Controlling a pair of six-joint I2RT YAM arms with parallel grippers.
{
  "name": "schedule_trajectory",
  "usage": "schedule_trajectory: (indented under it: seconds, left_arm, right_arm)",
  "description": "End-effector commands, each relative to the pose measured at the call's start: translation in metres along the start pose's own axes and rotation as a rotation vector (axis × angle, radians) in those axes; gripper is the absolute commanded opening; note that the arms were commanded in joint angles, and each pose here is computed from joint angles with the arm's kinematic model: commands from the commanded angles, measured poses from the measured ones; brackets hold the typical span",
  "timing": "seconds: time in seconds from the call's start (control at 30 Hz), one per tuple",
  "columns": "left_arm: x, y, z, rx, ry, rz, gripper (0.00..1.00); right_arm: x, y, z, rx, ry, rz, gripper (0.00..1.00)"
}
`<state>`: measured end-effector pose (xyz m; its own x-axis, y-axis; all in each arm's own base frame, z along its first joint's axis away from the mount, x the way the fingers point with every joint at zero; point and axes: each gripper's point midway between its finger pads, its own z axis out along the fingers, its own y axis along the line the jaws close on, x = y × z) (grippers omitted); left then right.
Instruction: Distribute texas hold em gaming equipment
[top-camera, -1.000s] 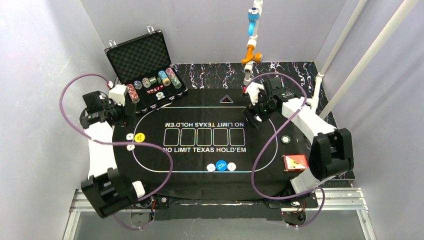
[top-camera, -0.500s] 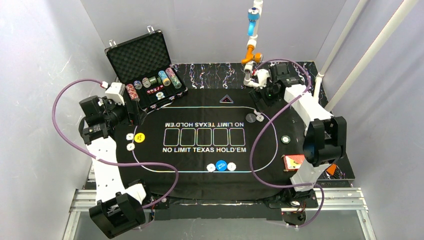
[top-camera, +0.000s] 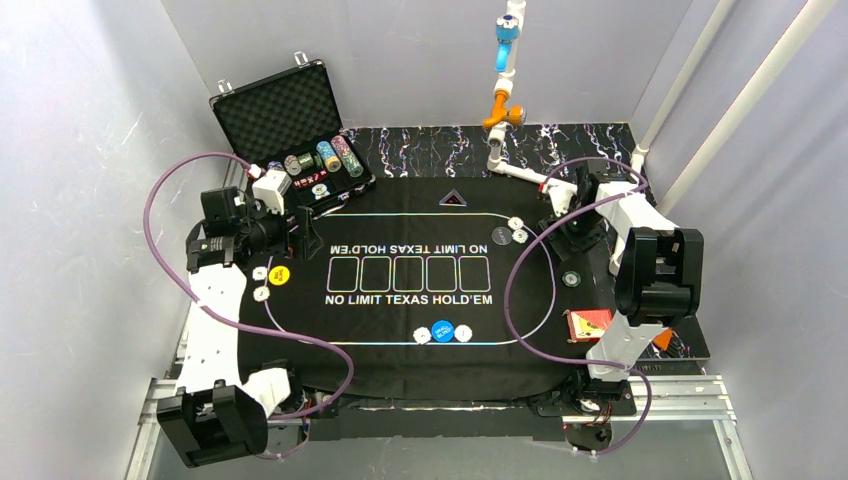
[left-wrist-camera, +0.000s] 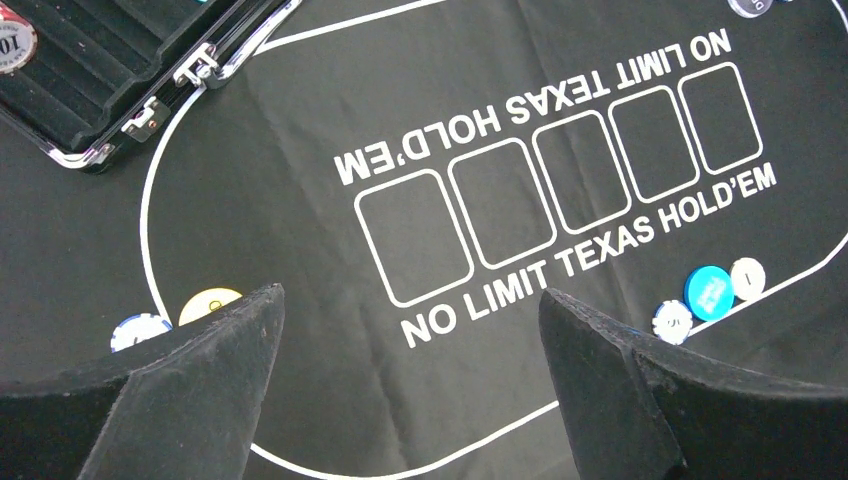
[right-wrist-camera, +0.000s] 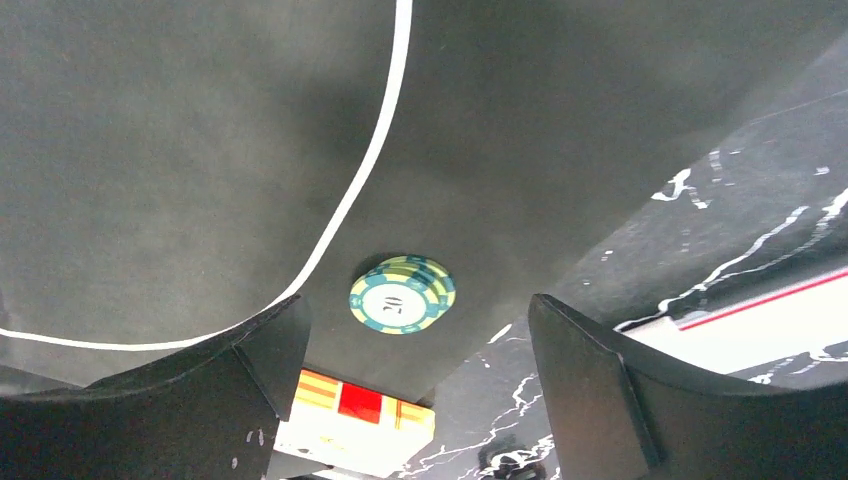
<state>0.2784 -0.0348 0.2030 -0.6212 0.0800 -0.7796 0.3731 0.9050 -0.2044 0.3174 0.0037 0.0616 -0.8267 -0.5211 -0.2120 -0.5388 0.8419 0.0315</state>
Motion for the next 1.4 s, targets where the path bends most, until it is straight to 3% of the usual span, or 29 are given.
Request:
schedule_trajectory:
  seconds: [0.0,0.43,0.9,0.97,1.03,1.1,1.37]
  left_arm:
    - [0.010,0.002,0.003,-0.006,0.039,-0.017,0.98]
    - [0.012,0.002,0.008,0.008,0.053,-0.036,0.99]
    - [0.010,0.003,0.008,0.000,0.048,-0.026,1.00]
    - [0.010,0.002,0.008,0.002,0.048,-0.027,0.99]
    - [0.010,0.003,0.008,0.003,0.048,-0.030,0.99]
    - [0.009,0.002,0.008,0.005,0.047,-0.029,0.99]
    - [0.008,0.003,0.007,0.001,0.045,-0.023,0.99]
  right_arm:
    - [0.013,0.005,0.000,0.017,0.023,-0.013,0.87]
    - [0.038,0.009,0.018,0.026,0.087,-0.002,0.80]
    - [0.036,0.006,0.022,0.026,0.090,-0.007,0.57]
    - [0.036,0.006,0.021,0.026,0.090,-0.007,0.58]
    - [0.037,0.007,0.021,0.022,0.097,-0.004,0.68]
    - [0.037,0.007,0.022,0.020,0.100,-0.005,0.71]
    - [0.041,0.008,0.024,0.012,0.114,-0.013,0.62]
